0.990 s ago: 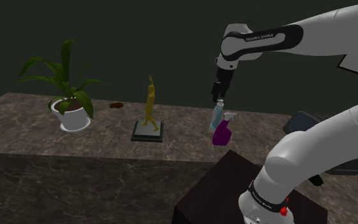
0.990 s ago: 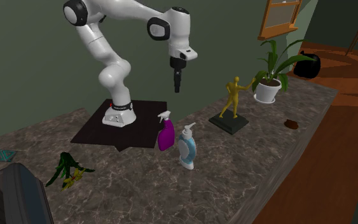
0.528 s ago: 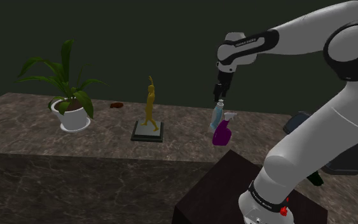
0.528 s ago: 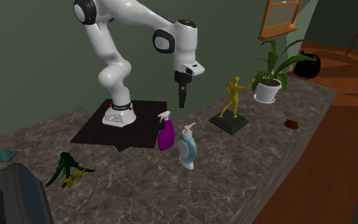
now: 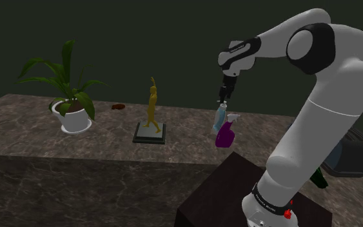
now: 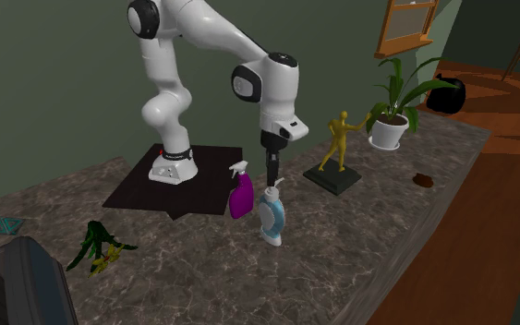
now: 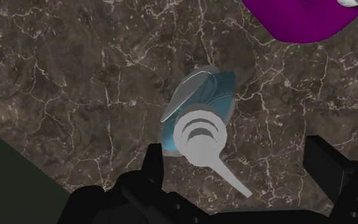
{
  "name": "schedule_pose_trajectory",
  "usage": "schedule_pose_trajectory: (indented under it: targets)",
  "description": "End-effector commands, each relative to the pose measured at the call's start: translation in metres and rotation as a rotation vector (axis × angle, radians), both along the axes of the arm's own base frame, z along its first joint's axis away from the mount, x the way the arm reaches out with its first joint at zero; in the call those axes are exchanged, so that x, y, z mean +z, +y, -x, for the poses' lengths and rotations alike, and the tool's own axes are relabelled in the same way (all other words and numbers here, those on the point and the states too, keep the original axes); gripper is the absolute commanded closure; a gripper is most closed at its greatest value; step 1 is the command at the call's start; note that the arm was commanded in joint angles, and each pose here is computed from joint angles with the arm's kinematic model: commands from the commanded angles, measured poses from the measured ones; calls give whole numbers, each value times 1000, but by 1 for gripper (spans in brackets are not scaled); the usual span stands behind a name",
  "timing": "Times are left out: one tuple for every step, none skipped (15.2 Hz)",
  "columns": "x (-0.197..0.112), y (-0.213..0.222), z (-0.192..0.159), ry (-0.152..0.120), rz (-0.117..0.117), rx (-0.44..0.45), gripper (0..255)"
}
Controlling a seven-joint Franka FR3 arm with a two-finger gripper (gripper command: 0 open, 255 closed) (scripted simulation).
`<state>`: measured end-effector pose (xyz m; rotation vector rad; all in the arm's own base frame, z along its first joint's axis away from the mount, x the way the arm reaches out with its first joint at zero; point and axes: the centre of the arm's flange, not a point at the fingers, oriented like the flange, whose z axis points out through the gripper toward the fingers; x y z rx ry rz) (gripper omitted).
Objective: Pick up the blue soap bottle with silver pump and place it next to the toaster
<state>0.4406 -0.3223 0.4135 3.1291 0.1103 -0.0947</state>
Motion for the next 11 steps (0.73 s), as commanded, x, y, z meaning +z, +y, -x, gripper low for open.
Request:
schedule_pose_trajectory:
  targets:
    - [-11,-16,-5,2,4,1,0]
    - [-16,-16,-5,2,4,1,0]
    - [-21,-17,-4,2,4,1,0]
    - [-27,-17,-4,2,4,1,0]
    - [-32,-17,-4,2,4,1,0]
    - [-37,-17,-3,2,4,1,0]
    - [-42,-17,-3,2,4,1,0]
    - [-48,-17,-3,2,4,1,0]
    - [-51,-17,-3,2,4,1,0]
    - [-51,-17,-3,2,4,1,0]
    - [-51,-17,-3,2,4,1,0]
